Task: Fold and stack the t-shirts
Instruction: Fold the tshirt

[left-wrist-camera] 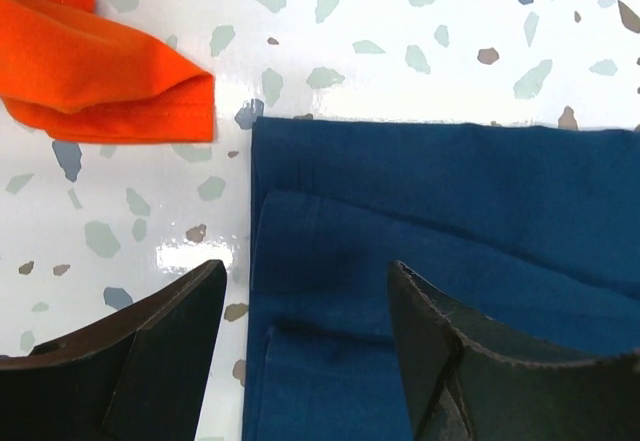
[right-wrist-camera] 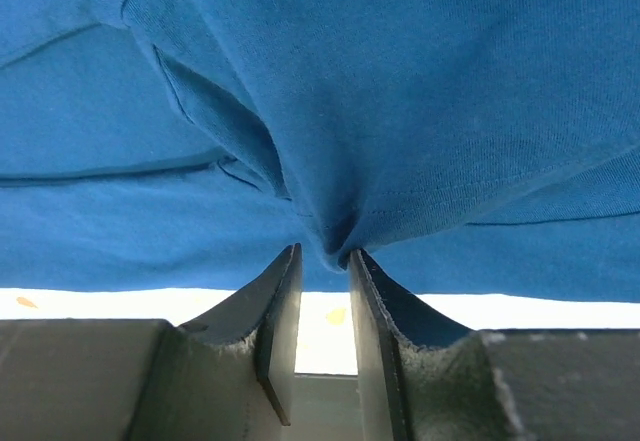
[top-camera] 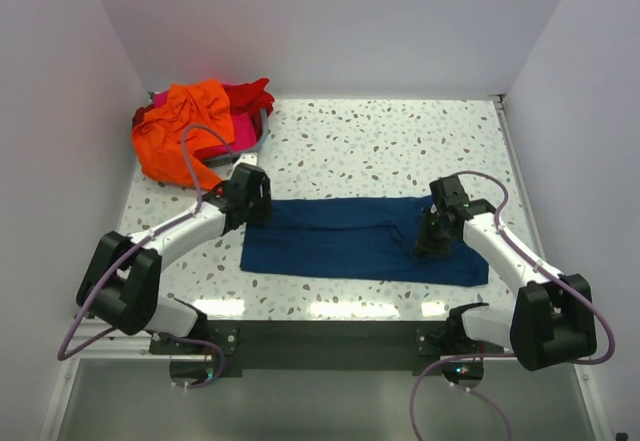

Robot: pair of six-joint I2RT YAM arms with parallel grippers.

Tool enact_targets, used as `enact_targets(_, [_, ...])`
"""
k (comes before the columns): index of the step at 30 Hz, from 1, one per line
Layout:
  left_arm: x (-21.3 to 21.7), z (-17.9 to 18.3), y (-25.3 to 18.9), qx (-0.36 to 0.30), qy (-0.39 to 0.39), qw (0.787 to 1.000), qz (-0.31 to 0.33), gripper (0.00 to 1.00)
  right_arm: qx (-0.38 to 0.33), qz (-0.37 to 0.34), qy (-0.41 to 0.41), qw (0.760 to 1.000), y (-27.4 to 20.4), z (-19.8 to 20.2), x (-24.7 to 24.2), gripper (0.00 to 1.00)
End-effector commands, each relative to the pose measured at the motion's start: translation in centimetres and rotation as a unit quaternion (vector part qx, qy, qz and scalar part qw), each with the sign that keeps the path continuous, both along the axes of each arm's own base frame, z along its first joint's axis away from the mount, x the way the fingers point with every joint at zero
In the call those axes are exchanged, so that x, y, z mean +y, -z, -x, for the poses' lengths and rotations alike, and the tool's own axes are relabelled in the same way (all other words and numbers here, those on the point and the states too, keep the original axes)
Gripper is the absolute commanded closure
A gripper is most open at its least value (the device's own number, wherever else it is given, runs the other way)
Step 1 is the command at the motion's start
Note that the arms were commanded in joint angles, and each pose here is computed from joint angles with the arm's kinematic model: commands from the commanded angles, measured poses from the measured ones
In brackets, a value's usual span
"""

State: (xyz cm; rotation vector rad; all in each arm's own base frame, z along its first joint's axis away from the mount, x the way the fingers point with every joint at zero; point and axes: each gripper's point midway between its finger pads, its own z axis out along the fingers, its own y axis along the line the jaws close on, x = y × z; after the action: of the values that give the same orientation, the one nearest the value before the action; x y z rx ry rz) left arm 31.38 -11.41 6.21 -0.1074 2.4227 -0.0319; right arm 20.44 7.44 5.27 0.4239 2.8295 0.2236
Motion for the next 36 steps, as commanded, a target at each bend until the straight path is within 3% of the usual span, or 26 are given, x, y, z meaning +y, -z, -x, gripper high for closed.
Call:
enact_targets(1, [0.3,-1.9,-0.6,-0.016,-0.011,1.0,-0.019,0.3,-0.019,-0.017,-0.005,1.0,-0.5,-1.0,0.8,0.7])
enact_targets(9, [0.4,-2.7,2.1,0.006,-0.019,0.999,-0.04,0.36,-0.019,-0.023,-0.012,1.0,-0.2,-0.8,0.9,0.69])
enact_targets(13, [0.7,-2.6,2.5,0.008,-0.026,0.999,-0.047,0.44,-0.015,-0.023,-0.015,1.0,0.3,-0.4,0.9,0.69])
enact_targets(26, [0.6,-3.6,1.1,-0.013,-0.035,0.998,-0.045,0.46,-0.012,-0.027,-0.021,0.999,0.6,-0.1,1.1,0.68])
enact_targets(33, [0.6,-4.0,1.4,-0.012,-0.033,0.998,-0.05,0.61,-0.007,-0.03,-0.019,0.999,1.0,0.1,1.1,0.68])
enact_targets(36, [0.6,-3.9,1.5,-0.01,-0.034,0.998,-0.052,0.73,-0.007,-0.031,-0.021,0.999,1.1,0.2,1.2,0.68])
